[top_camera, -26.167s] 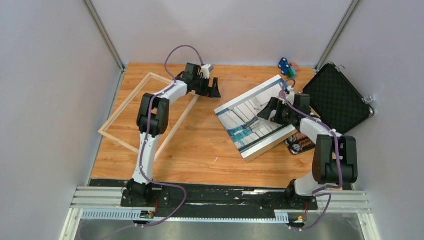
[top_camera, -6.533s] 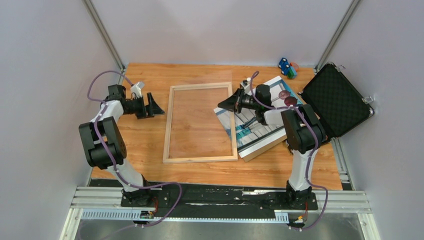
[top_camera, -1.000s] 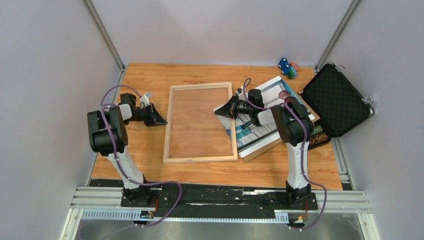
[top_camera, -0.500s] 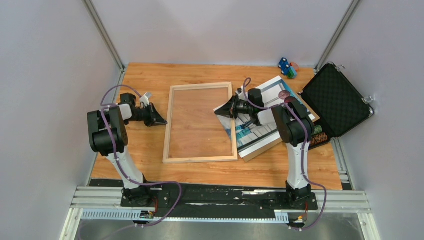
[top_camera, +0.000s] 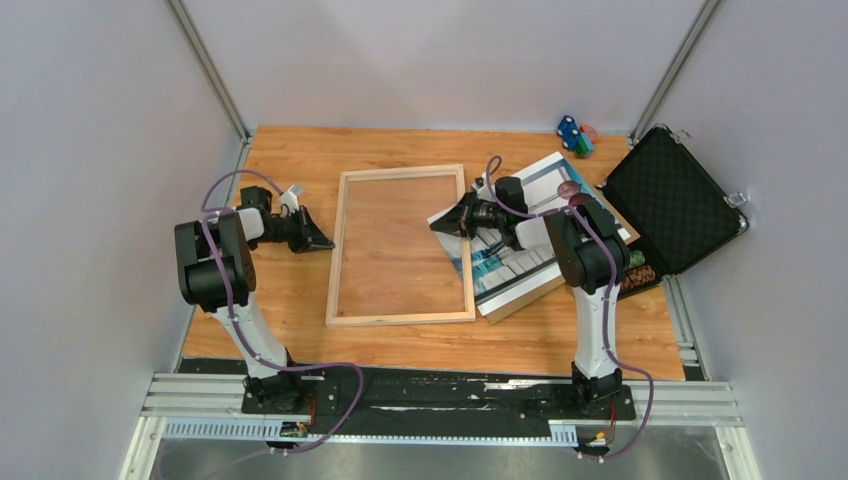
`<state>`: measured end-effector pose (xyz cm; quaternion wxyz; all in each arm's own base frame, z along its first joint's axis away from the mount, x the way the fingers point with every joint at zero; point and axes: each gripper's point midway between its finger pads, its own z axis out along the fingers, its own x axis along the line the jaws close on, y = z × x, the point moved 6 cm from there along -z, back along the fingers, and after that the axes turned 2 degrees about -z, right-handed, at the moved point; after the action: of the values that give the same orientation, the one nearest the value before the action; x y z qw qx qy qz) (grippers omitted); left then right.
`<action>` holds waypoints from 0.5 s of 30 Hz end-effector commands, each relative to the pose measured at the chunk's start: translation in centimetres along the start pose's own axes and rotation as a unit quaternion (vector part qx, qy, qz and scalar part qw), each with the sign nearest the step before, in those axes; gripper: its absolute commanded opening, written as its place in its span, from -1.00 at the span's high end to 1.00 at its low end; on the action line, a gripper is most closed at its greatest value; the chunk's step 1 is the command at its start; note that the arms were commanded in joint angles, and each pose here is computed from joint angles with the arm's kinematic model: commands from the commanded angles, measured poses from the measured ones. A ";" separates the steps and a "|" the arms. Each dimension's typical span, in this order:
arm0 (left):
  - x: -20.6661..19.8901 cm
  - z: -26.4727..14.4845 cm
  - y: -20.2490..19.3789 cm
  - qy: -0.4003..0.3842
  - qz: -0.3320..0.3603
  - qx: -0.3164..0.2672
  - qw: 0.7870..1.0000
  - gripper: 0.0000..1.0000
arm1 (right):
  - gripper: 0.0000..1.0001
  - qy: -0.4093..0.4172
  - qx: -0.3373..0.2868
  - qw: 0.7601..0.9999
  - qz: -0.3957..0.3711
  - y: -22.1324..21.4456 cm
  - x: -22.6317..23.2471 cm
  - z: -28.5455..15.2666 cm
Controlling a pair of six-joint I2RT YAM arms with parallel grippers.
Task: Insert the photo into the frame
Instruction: Place the photo frame item in the photo frame.
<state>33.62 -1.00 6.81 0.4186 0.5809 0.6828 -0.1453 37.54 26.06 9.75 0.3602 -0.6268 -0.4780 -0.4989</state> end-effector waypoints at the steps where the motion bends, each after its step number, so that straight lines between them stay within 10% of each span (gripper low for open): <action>1: 1.0 0.8 0.0 0.022 0.014 0.007 1.000 0.87 | 1.00 0.020 0.021 0.999 -0.034 -0.4 2.7 0.5; 15: 1.0 0.8 -0.1 0.022 0.013 0.007 1.000 0.88 | 1.00 0.002 0.026 0.999 -0.034 -0.8 2.4 0.9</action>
<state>33.62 -1.00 6.81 0.4184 0.5809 0.6829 -0.1452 37.76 26.35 9.89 0.3567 -0.6237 -0.4924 -0.4913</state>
